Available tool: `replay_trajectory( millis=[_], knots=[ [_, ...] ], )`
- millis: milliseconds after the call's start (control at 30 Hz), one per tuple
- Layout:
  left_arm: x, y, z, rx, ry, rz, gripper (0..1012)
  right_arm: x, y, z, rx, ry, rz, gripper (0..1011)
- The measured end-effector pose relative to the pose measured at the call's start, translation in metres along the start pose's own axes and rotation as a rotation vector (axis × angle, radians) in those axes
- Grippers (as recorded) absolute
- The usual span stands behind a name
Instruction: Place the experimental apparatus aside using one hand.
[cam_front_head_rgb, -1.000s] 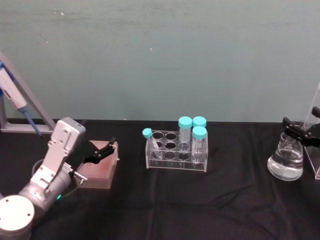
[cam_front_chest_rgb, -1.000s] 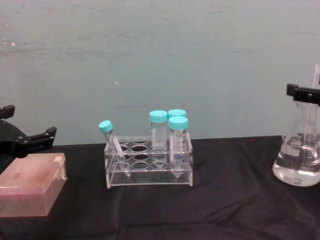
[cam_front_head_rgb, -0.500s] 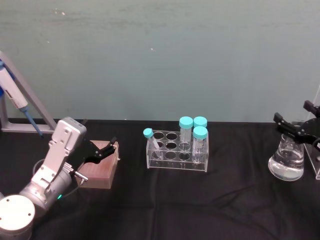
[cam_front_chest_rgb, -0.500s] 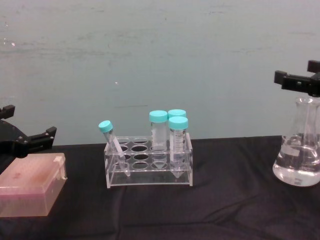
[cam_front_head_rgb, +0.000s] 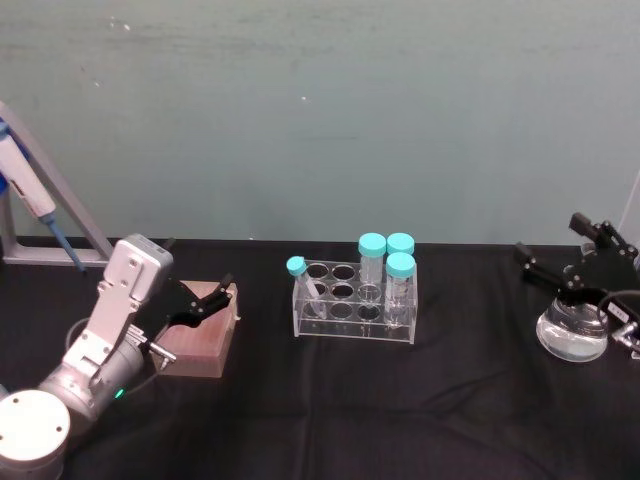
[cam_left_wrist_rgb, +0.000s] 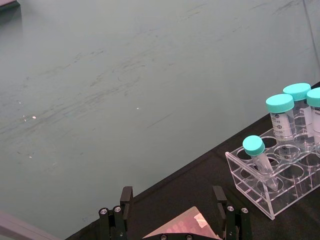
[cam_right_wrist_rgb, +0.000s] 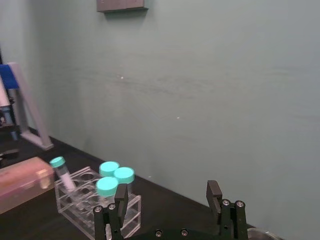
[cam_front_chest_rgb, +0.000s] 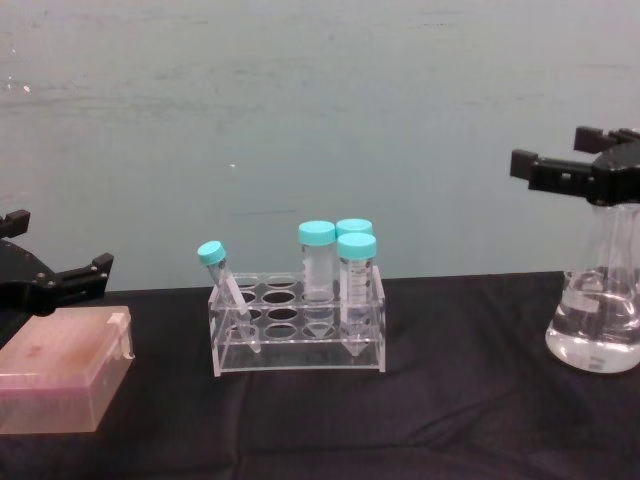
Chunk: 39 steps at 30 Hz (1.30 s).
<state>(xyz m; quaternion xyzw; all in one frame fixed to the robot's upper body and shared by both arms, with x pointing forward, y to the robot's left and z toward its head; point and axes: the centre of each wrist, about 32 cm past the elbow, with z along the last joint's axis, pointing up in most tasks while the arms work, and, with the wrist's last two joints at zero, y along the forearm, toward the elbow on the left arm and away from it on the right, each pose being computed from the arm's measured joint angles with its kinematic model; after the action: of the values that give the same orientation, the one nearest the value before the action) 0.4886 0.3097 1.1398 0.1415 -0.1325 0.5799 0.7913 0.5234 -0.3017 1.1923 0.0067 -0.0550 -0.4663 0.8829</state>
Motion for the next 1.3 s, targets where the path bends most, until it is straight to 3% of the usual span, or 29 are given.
replay_trajectory(
  millis=[500,833,1300],
  knots=[
    [0.0,0.0,0.0,0.0,0.0,0.0,1000,-0.016,-0.028,-0.002,-0.062,0.053,0.04,1000],
    [0.0,0.0,0.0,0.0,0.0,0.0,1000,-0.025,-0.056,-0.009,-0.162,0.119,-0.054,1000],
    [0.0,0.0,0.0,0.0,0.0,0.0,1000,-0.026,-0.074,-0.015,-0.223,0.122,-0.169,1000]
  ],
)
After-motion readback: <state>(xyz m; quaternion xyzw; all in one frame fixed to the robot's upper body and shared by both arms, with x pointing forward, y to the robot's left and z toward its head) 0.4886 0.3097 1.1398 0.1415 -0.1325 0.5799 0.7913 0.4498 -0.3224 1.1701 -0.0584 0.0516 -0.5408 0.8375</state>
